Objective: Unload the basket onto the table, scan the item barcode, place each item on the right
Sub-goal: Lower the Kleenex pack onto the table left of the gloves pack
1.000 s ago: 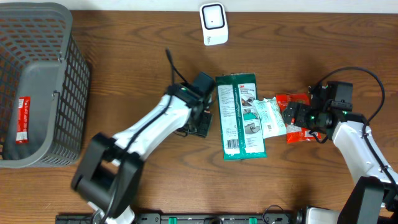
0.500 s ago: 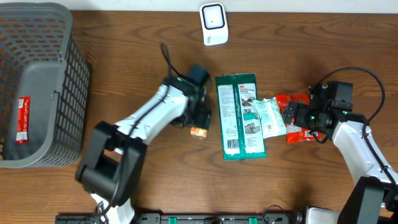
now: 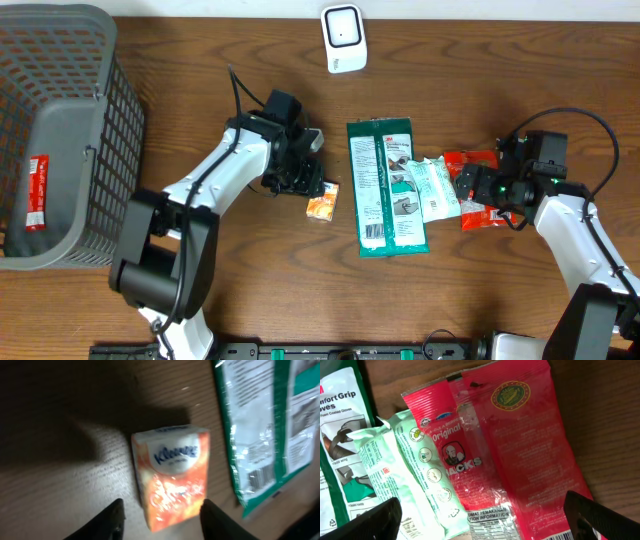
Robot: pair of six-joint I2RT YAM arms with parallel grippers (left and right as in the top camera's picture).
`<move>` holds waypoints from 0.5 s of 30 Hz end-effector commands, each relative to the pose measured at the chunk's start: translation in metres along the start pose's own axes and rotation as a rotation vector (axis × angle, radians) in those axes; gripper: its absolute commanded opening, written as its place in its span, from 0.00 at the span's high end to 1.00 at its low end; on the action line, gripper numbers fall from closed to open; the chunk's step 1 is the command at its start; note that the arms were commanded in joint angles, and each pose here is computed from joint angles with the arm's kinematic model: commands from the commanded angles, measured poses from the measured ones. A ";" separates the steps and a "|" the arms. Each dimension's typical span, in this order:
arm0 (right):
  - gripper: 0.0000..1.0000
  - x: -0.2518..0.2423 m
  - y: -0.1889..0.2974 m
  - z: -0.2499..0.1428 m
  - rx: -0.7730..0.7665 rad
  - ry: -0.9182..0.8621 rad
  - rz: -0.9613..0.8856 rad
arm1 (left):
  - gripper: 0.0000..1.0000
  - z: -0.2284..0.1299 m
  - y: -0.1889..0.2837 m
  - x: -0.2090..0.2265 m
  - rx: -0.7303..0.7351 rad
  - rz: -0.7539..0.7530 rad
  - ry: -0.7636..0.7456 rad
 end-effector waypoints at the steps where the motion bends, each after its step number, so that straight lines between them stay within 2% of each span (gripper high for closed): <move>1: 0.01 0.002 0.004 0.005 -0.019 0.013 -0.003 | 0.52 0.000 -0.015 0.007 0.038 0.001 0.001; 6: 0.01 0.002 0.004 0.005 -0.019 0.013 -0.003 | 0.53 0.000 -0.031 0.014 0.076 0.015 0.020; 11: 0.01 0.002 0.004 0.005 -0.019 0.013 -0.002 | 0.62 -0.001 -0.043 0.021 0.112 0.028 0.038; 15: 0.01 0.002 0.004 0.005 -0.019 0.013 -0.003 | 0.85 -0.003 -0.042 0.021 0.119 0.030 0.042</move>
Point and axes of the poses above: each gripper's point midway between its finger pads, its own y axis back along the fingers, its own x axis along the line the jaws close on, z = x × y, the point moved 8 cm from there along y, back along the fingers, and after that the axes turned 15 degrees about y, right-handed, at the moved point
